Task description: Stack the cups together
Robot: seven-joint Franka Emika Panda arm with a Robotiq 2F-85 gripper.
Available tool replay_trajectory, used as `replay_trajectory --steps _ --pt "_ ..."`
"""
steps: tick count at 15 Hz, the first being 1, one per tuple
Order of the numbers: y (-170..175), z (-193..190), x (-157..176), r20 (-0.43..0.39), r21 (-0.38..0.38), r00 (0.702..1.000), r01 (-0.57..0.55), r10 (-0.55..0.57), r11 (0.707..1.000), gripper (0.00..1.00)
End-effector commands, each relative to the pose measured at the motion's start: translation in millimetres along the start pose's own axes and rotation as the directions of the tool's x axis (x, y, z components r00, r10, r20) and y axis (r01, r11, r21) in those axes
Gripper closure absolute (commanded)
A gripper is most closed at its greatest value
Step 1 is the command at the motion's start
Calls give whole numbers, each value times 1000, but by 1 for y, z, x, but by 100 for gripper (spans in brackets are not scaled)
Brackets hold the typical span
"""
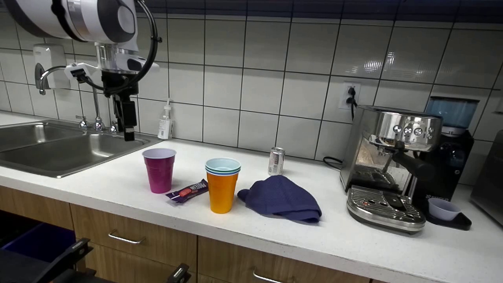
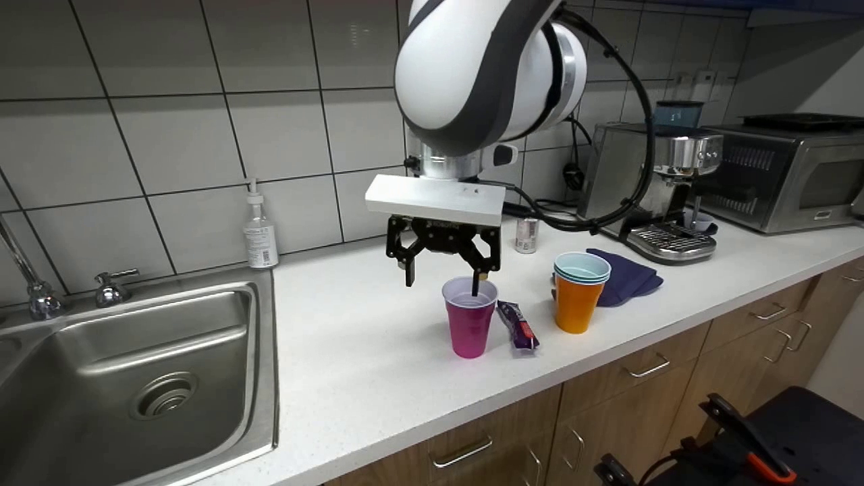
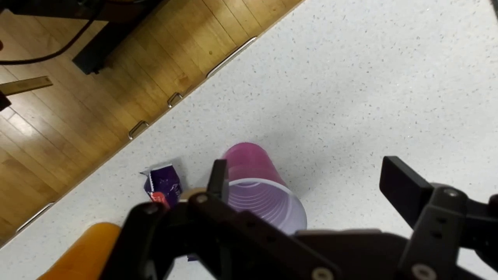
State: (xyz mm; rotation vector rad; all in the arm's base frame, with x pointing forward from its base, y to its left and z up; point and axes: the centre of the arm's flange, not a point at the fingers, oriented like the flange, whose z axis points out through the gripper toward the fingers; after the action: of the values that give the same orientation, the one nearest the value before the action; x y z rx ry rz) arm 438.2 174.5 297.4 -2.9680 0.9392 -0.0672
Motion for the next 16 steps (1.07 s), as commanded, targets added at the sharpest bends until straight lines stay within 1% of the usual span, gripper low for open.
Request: replay_trajectory --steps 1,7,11,16 --pt "-28 9 5 -55 -45 997 -58 56 997 0" --pt "-43 23 25 -99 -78 991 -103 95 992 0" --pt "-47 31 43 -98 -84 990 -106 98 991 0" --pt "-46 43 64 -92 -117 991 -108 97 987 0"
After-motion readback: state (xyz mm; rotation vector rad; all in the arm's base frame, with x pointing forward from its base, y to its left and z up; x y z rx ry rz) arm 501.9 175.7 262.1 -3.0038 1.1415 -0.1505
